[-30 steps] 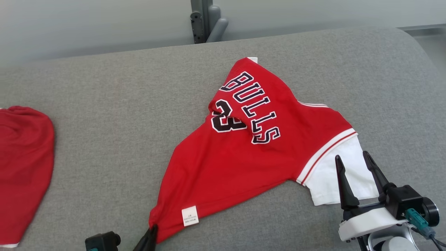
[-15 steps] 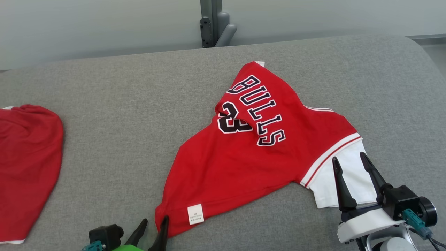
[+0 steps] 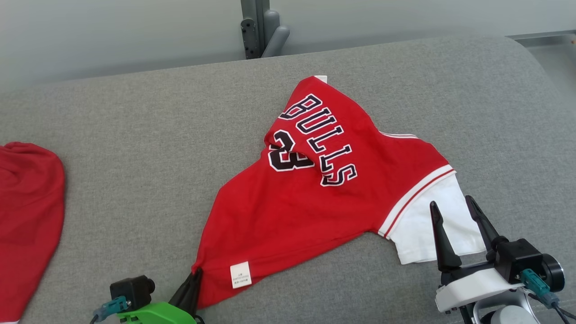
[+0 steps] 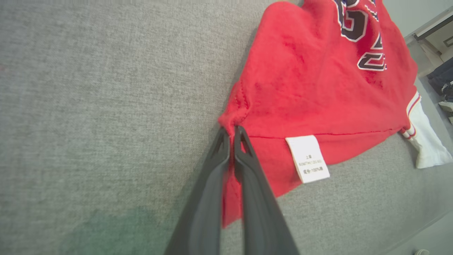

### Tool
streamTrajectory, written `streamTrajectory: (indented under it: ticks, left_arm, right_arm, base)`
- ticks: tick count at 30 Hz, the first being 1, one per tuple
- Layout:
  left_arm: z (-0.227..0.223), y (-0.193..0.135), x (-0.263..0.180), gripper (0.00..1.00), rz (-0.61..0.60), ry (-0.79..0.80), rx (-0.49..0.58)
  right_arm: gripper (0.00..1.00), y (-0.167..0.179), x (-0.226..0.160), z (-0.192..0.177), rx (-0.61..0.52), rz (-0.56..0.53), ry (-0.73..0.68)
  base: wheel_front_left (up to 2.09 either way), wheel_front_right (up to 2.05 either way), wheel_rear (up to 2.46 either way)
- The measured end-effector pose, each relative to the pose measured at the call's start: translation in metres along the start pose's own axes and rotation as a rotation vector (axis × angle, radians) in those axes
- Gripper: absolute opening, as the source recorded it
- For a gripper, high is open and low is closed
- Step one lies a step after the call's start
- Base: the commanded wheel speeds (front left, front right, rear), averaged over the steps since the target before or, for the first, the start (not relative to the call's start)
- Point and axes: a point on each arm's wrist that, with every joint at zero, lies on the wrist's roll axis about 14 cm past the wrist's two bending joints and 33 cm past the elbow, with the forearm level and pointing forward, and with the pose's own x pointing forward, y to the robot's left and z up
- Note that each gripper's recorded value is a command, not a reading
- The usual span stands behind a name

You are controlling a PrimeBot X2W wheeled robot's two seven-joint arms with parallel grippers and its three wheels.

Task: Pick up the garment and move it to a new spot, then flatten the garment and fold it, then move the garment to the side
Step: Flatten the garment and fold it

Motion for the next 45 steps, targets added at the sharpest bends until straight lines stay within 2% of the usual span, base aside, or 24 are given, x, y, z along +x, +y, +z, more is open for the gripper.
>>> streamTrajectory:
  ticks: [5,10,15,17,22,24,27,28,31,34,37,45]
  left_arm:
    - [0.013,-0.003,0.000,0.00,-0.013,-0.039,-0.012]
    - [0.049,0.002,-0.001,0.00,0.004,-0.158,-0.052]
    - [0.074,0.026,-0.010,0.00,0.074,-0.262,-0.117]
    - [0.084,0.038,-0.014,0.00,0.107,-0.309,-0.100]
    - [0.067,0.048,-0.020,0.00,0.119,-0.325,-0.128]
    - [0.053,0.048,-0.021,0.26,0.109,-0.299,-0.100]
    - [0.032,0.053,-0.022,0.39,0.122,-0.253,-0.090]
    - [0.029,0.054,-0.022,0.48,0.126,-0.250,-0.094]
    - [0.024,0.054,-0.021,0.61,0.132,-0.255,-0.105]
    - [0.023,0.056,-0.022,0.84,0.136,-0.259,-0.099]
    - [0.024,0.057,-0.023,1.00,0.135,-0.264,-0.082]
    - [0.024,0.049,-0.020,1.00,0.110,-0.257,-0.040]
  right_arm:
    - [1.00,-0.001,0.000,0.000,0.002,-0.005,-0.002]
    - [1.00,0.002,0.002,0.001,0.006,0.001,-0.004]
    - [1.00,0.006,0.004,0.000,0.010,0.014,-0.004]
    - [1.00,0.007,0.006,0.000,0.010,0.017,-0.003]
    - [1.00,0.010,0.008,-0.003,0.013,0.027,0.005]
    - [1.00,0.010,0.008,-0.004,0.013,0.027,0.009]
    - [1.00,0.011,0.009,-0.006,0.014,0.029,0.012]
    - [1.00,0.011,0.009,-0.006,0.014,0.029,0.013]
    - [1.00,0.012,0.009,-0.005,0.013,0.031,0.012]
    - [1.00,0.012,0.009,-0.005,0.013,0.034,0.010]
    - [1.00,0.014,0.009,-0.004,0.010,0.039,0.008]
    - [1.00,0.015,0.008,-0.004,0.011,0.040,0.008]
  base:
    - [0.00,0.00,0.00]
    - [0.00,0.00,0.00]
    - [0.00,0.00,0.00]
    - [0.00,0.00,0.00]
    - [0.00,0.00,0.00]
    - [0.00,0.00,0.00]
    - [0.00,0.00,0.00]
    - [0.00,0.00,0.00]
    - [0.00,0.00,0.00]
    - [0.00,0.00,0.00]
    - [0.00,0.00,0.00]
    - [0.00,0.00,0.00]
